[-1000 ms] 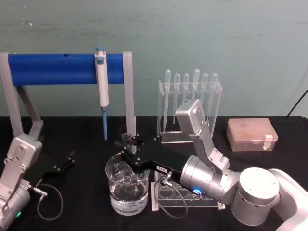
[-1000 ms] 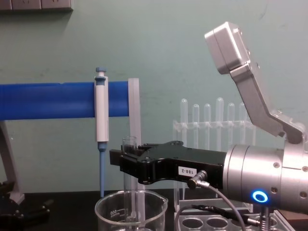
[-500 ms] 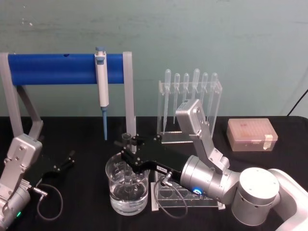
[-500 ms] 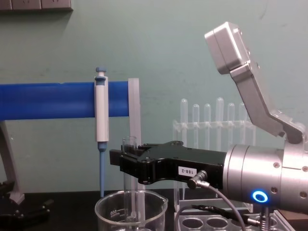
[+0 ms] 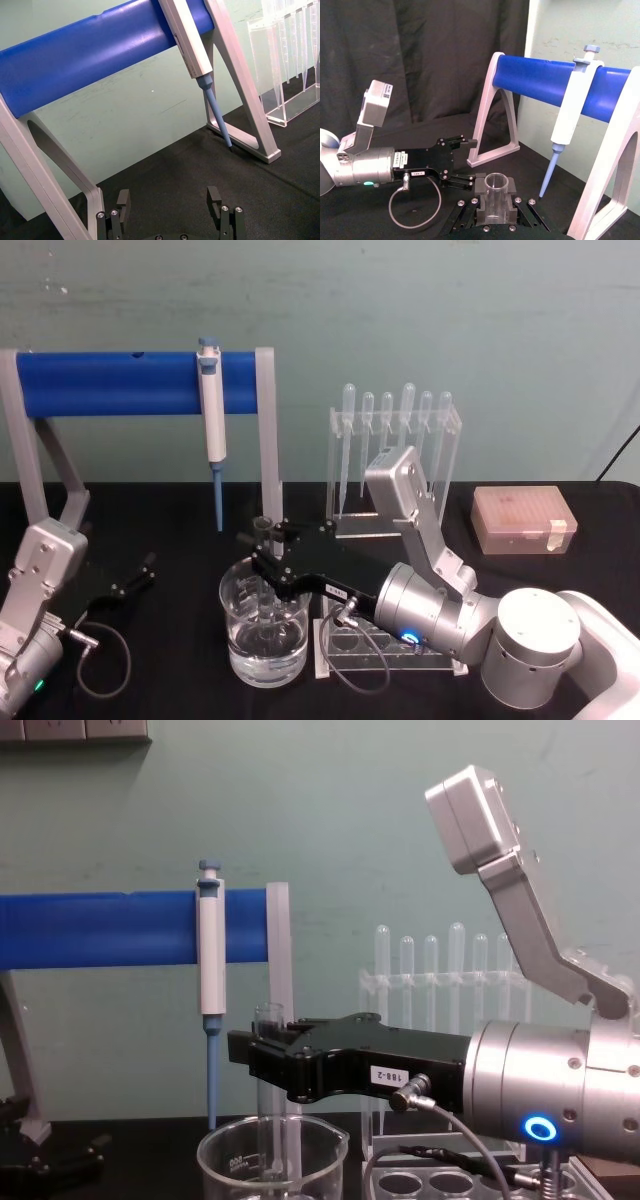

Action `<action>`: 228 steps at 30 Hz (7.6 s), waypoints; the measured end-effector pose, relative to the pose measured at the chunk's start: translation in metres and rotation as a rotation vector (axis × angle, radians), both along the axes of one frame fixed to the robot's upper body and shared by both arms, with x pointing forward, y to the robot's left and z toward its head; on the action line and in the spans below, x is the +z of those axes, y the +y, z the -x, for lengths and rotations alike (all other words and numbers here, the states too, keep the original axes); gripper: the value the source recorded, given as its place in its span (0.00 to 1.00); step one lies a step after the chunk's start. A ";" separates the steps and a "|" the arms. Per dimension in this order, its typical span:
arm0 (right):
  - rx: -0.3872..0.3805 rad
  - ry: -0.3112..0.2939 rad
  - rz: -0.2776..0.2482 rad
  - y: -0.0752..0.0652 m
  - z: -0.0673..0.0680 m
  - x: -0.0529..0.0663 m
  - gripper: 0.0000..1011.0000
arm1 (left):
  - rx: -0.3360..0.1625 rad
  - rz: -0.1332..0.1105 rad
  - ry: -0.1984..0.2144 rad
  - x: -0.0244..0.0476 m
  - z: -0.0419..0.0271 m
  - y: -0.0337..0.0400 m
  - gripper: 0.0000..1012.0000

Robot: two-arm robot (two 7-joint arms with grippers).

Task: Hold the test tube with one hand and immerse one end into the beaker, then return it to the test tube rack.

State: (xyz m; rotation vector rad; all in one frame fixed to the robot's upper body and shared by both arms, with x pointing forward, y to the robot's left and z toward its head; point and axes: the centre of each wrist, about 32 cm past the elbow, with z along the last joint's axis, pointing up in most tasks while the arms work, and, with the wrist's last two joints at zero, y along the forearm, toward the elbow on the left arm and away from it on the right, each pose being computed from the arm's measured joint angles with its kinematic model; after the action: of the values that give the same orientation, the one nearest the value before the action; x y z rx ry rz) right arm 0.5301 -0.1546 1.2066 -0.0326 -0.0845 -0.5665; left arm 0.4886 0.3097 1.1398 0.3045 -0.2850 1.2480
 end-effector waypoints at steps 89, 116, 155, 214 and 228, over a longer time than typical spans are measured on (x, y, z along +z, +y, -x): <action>0.003 -0.007 -0.003 0.001 0.001 0.004 0.22 | 0.000 0.000 0.000 0.0000 0.0000 0.0000 0.99; 0.024 -0.088 -0.025 0.002 -0.001 0.070 0.22 | 0.000 0.000 0.000 0.0000 0.0000 0.0000 0.99; -0.150 -0.087 -0.008 -0.088 0.049 0.084 0.22 | 0.000 0.000 0.000 0.0000 0.0000 0.0000 0.99; -0.200 -0.035 -0.001 -0.090 0.053 0.029 0.22 | 0.000 0.000 0.000 0.0000 0.0000 0.0000 0.99; -0.211 -0.024 -0.001 -0.090 0.053 0.020 0.22 | 0.000 0.000 0.000 0.0000 0.0000 0.0000 0.99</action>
State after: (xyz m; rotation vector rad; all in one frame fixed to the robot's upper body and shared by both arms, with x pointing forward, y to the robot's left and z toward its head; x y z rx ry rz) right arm 0.4771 -0.2450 1.2268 -0.0342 -0.1045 -0.7782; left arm 0.4886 0.3097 1.1398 0.3044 -0.2850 1.2480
